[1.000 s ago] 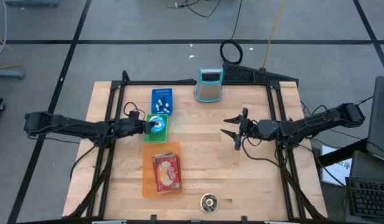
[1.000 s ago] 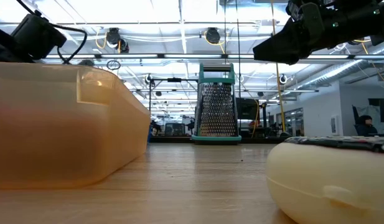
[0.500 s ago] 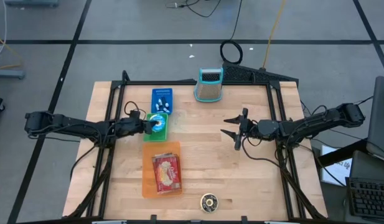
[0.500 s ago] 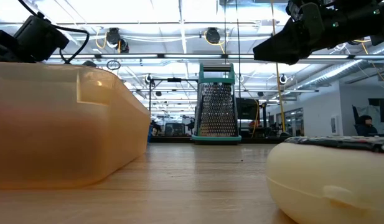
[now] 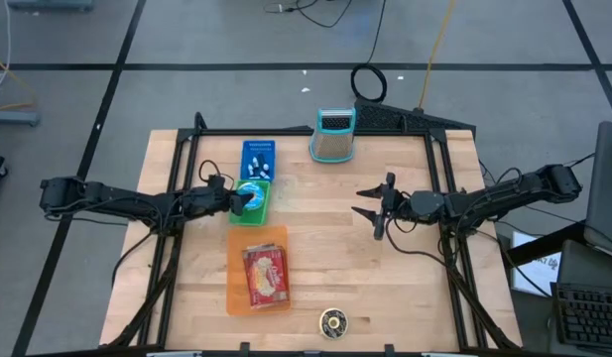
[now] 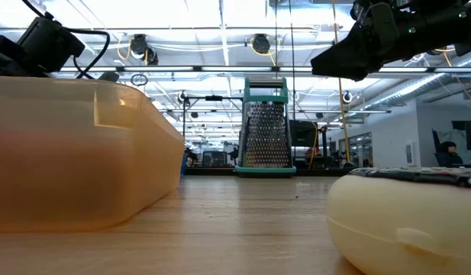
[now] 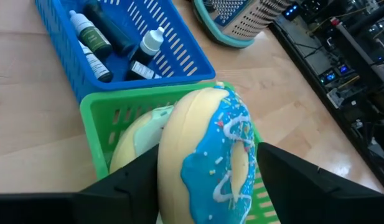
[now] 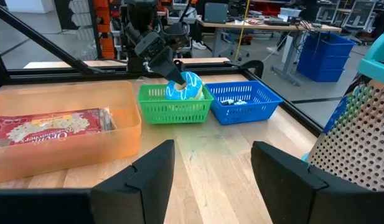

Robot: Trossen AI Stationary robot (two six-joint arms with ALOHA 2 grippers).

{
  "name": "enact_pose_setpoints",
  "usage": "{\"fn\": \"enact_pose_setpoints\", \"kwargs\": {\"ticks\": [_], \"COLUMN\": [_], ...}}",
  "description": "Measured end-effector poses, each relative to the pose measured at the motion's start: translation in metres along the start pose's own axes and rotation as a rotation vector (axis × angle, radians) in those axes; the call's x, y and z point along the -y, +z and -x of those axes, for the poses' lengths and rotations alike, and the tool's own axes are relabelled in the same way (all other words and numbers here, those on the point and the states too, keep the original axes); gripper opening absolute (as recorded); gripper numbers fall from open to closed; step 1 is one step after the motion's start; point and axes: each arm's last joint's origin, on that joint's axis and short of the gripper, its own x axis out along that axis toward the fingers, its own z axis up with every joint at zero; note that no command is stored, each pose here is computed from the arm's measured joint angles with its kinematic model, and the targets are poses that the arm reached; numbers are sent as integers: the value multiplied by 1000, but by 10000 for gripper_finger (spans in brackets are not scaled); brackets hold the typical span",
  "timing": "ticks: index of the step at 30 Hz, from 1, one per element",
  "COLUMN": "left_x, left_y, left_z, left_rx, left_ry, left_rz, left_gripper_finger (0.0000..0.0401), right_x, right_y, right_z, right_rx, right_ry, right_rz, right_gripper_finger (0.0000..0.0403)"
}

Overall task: Pick & Place Food Item
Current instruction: Put the blue donut into the green bin

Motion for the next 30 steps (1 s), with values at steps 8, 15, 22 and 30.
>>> {"fn": "enact_pose_setpoints", "kwargs": {"ticks": [8,15,22,30], "left_x": [0,2,7,13], "left_y": [0,1,5,15], "left_z": [0,0,0,-3], "left_rx": [2,-4,37,38], "left_ry": [-1,-27,-72,-17], "left_rz": [-28,-40,-120,-219], "left_gripper_finger": [259,247,233,217], "right_x": [0,0,0,0], "right_y": [-1,-1,-1,-1], "right_z": [0,0,0,0], "right_rx": [-6,-6,-6,-13], "right_ry": [1,2,2,2], "right_rz": [2,3,2,5], "right_gripper_finger": [201,201,201,201]}}
